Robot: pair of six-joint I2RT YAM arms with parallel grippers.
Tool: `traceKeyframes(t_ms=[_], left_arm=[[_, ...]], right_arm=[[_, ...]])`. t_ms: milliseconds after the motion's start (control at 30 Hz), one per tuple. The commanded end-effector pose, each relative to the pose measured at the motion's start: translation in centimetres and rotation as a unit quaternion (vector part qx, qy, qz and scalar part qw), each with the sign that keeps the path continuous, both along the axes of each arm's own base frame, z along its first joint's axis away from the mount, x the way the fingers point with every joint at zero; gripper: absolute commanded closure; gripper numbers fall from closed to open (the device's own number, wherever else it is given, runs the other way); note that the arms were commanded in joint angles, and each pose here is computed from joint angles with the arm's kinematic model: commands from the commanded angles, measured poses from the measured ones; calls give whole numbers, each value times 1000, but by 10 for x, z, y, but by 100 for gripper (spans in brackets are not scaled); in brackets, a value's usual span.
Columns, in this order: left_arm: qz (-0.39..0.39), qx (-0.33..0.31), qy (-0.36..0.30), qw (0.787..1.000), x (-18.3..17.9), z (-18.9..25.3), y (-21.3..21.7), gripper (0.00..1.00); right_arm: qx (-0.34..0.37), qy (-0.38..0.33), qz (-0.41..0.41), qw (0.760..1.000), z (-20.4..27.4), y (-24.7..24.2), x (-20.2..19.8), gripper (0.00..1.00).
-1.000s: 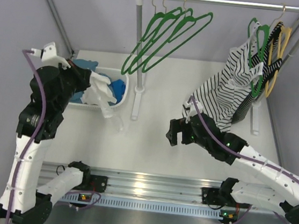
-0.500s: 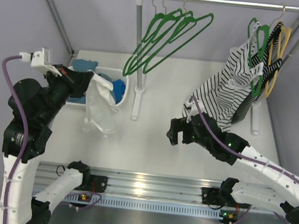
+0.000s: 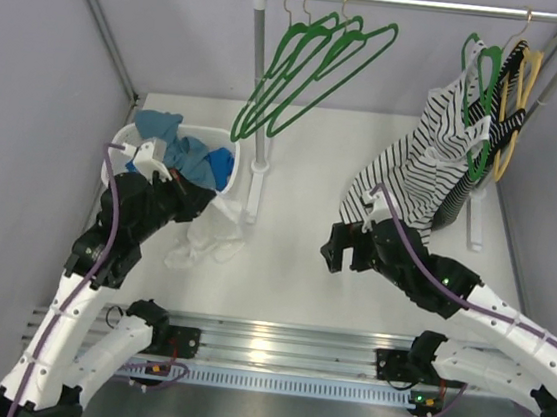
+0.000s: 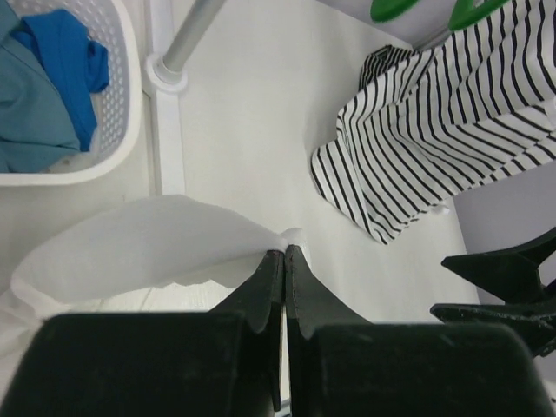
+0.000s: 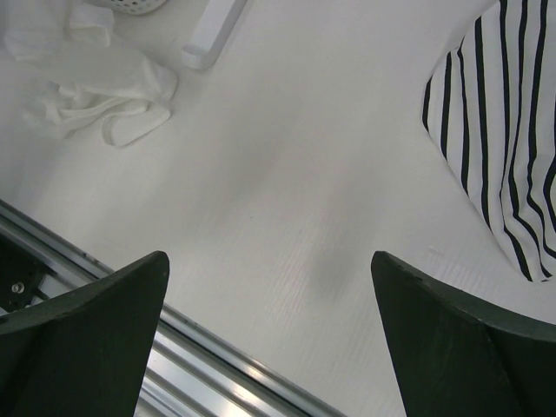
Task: Place the tank top on the hanger
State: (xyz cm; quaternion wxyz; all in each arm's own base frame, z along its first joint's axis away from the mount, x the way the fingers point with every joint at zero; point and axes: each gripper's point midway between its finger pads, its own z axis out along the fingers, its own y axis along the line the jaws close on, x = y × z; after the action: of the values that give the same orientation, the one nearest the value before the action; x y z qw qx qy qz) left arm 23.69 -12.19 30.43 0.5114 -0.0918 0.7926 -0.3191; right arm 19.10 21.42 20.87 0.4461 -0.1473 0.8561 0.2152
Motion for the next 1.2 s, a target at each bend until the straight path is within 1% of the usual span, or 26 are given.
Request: traceKeyframes(t_ms=[0,33,67,100,133,167,200,267,333,367,400,467,567,700,767,833,933,967,1100,1167], left_arm=[[-8,-38,-48,998,5,17,-22,100],[20,-32,-53,998,11,14,-19,100],[19,-30,-48,998,13,8,-26,100],[-7,-23,-41,999,6,-1,-45,100],[-5,-18,-41,999,6,-4,-51,100],[14,-15,-50,999,11,-2,-53,100],[-7,-2,-42,999,7,-13,-72,100],[-8,13,-42,999,14,-21,-92,100],[-36,15,-44,998,8,-21,-118,100],[-38,29,-41,998,13,-25,-131,100],[-56,28,-48,997,7,-22,-148,100],[-66,46,-51,995,10,-22,-171,100],[-86,50,-58,993,12,-18,-201,100],[-93,49,-75,992,23,-6,-224,100],[-103,47,-87,990,28,7,-237,100],[-100,53,-91,989,34,9,-242,100],[-72,87,-83,990,49,-6,-244,100],[-69,106,-69,990,54,-22,-247,100],[-57,142,-30,988,68,-59,-249,94],[-39,153,-11,987,81,-75,-244,93]], right_arm=[[12,-10,-12,1000,6,-4,0,0],[14,-10,-14,1000,6,-4,0,0],[15,-10,-15,1000,6,-5,0,0],[16,-9,-15,1000,5,-5,-1,1],[18,-9,-15,1000,5,-6,-2,0],[19,-10,-17,1000,5,-7,-2,0],[19,-9,-18,1000,3,-8,-3,0],[21,-12,-25,999,3,-13,-4,0],[26,-19,-35,999,8,-20,-4,0],[23,-18,-38,999,6,-23,-6,0],[28,-23,-43,998,11,-28,-6,0],[22,-28,-55,998,12,-36,-6,0],[31,-40,-64,997,21,-44,-8,0],[34,-46,-71,996,27,-52,-10,0],[32,-47,-73,996,27,-54,-10,0],[30,-48,-76,995,27,-56,-10,0],[27,-46,-76,996,24,-56,-10,0],[26,-44,-76,996,22,-55,-10,0],[13,-27,-62,998,5,-47,-10,0],[10,-20,-56,998,-2,-42,-11,0]])
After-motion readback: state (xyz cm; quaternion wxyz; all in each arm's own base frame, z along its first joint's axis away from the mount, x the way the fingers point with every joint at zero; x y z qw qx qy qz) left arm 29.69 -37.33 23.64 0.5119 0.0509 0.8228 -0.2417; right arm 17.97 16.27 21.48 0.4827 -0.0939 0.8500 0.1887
